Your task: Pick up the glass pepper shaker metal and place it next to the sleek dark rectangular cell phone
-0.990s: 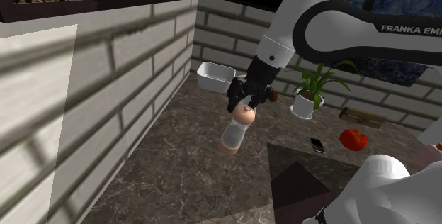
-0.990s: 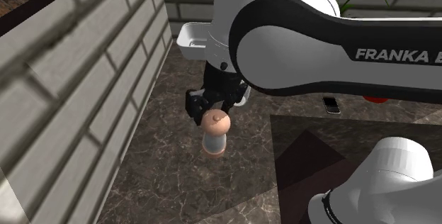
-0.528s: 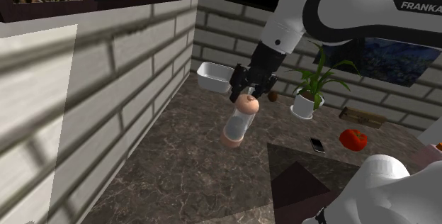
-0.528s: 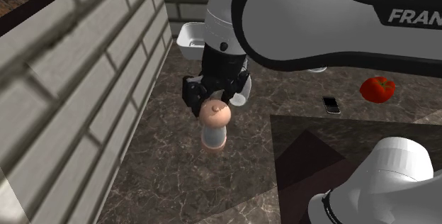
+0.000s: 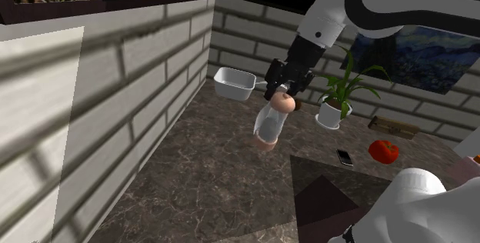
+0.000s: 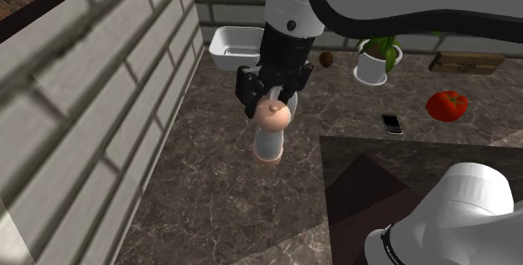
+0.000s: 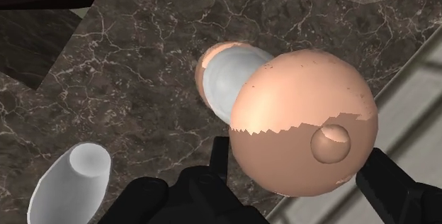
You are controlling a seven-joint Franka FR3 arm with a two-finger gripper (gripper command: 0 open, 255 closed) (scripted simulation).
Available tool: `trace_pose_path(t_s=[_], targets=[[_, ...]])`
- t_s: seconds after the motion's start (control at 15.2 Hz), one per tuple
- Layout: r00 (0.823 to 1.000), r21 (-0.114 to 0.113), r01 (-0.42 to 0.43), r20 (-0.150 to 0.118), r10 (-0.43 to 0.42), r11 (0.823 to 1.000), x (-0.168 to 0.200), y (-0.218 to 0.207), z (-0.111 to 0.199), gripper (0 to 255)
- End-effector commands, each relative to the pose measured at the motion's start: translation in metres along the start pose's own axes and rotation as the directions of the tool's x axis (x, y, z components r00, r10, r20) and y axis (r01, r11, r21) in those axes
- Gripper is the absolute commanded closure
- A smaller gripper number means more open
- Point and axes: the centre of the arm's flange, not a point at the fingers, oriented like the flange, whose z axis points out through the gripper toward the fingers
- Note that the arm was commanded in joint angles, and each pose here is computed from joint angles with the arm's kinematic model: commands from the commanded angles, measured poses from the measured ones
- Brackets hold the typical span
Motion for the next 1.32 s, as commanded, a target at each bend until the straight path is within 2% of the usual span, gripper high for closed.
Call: trace_pose_path(t_s=[0.0, 1.25], targets=[[1.0, 0.0, 0.002, 0.0, -0.002, 1.0, 0.002, 0.022, -0.006, 255], [1.0, 0.0, 0.002, 0.0, -0.002, 1.0, 0.037, 0.264, -0.063, 255]])
